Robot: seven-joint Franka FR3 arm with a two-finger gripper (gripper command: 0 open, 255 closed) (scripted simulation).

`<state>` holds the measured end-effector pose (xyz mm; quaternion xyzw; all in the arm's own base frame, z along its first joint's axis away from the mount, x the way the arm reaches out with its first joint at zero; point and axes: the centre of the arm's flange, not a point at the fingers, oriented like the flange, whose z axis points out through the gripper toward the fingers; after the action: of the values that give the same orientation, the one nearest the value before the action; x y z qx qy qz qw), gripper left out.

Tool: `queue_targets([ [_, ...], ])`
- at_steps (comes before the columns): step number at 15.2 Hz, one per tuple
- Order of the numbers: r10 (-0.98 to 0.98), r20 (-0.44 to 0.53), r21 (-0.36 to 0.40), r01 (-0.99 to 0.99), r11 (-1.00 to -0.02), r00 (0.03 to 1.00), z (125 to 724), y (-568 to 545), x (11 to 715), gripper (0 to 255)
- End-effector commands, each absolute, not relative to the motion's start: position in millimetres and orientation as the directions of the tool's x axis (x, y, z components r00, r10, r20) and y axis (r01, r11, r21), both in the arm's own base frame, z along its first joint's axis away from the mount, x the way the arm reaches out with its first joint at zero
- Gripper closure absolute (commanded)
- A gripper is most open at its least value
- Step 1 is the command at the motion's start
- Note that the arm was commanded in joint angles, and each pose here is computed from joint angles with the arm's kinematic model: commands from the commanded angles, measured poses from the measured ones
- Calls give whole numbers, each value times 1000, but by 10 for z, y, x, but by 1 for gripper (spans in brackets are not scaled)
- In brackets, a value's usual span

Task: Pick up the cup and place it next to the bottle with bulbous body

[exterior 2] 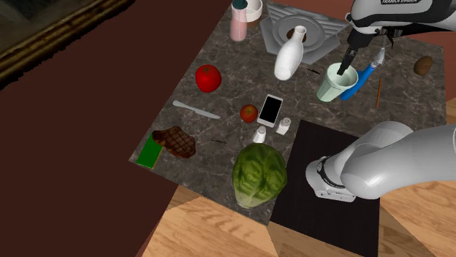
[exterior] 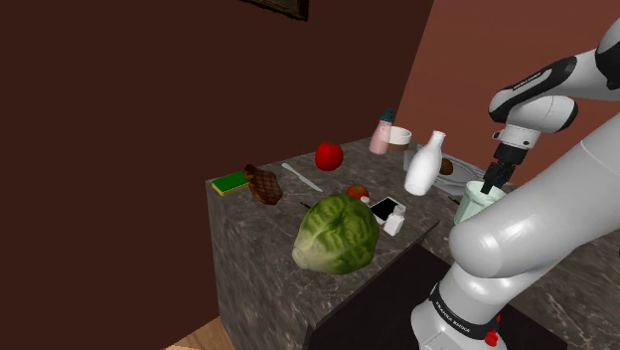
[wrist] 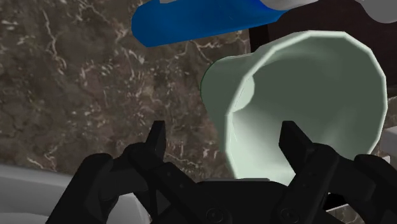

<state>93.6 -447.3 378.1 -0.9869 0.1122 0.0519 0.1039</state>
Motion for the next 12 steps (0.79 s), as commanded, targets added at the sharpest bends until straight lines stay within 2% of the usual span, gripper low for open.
queue_targets([
  [1, -211, -126, -193, -232, -953, 969, 3781, -4473, 936, 0],
  [5, -211, -126, -193, -232, -953, 969, 4267, -4582, 975, 0],
  [12, -211, -126, -193, -232, -953, 969, 4267, -4582, 975, 0],
])
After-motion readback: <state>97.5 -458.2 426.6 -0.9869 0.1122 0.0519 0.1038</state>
